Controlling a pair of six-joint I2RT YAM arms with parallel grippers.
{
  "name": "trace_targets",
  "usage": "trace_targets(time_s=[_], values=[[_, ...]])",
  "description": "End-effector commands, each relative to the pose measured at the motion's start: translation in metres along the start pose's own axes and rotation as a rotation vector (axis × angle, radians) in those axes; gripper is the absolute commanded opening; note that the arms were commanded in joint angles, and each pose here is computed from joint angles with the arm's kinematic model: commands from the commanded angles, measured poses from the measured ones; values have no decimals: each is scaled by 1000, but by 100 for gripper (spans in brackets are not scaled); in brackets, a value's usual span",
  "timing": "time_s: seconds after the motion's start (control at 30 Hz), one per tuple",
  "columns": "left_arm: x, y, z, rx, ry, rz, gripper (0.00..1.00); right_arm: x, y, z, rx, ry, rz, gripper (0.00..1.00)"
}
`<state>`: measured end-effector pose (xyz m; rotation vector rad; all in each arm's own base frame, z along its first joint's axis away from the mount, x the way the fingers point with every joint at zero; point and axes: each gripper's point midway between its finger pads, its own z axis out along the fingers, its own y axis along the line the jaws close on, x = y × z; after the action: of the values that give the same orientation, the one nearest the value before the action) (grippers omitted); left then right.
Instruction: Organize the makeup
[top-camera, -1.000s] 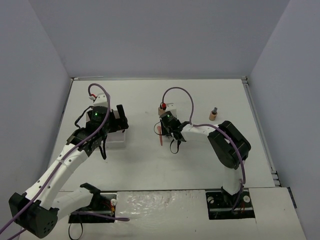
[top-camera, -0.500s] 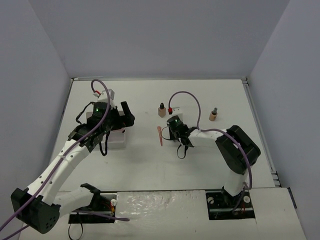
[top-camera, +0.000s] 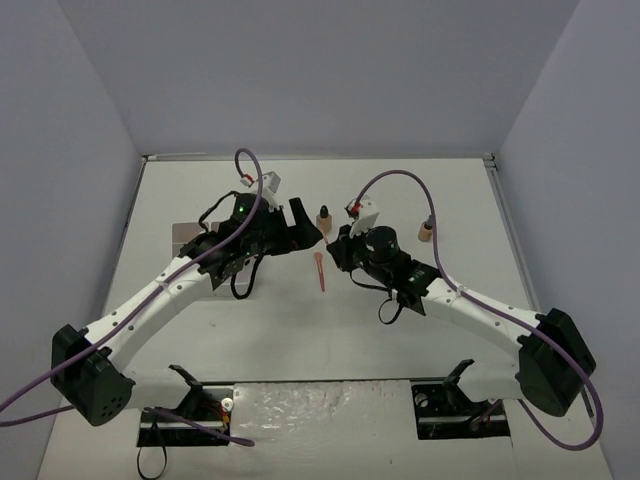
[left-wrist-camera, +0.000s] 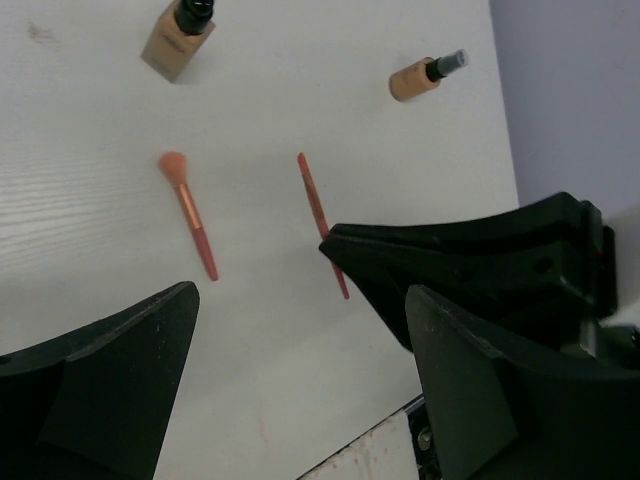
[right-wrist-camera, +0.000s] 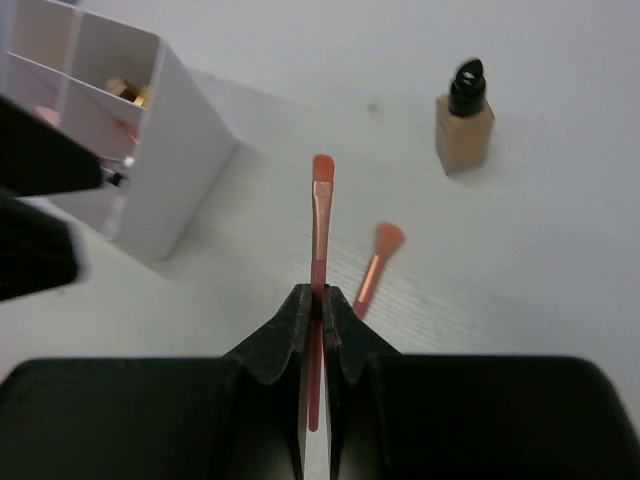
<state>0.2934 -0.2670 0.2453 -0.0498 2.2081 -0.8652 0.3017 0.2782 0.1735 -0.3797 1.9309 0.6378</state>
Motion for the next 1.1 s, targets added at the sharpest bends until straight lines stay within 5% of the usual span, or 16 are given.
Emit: trace_targets(time_s=[0.0, 0.5, 0.77, 0.87, 1.07], values=[[-41, -49, -3, 135, -126, -86, 77, -60, 43, -14, -173, -176, 5, 0], [-25, -54, 24, 104, -49, -190, 37, -80, 61, -22, -229, -233, 11, 0], [-20, -52, 26, 89, -31, -187, 0, -78, 61, -20, -224, -225, 9, 3], [-22, -48, 23, 74, -49, -156, 0, -77, 58, -21, -204, -221, 6, 21], [-42, -7, 2, -116, -149, 22, 0, -66, 39, -24, -116, -177, -11, 76]])
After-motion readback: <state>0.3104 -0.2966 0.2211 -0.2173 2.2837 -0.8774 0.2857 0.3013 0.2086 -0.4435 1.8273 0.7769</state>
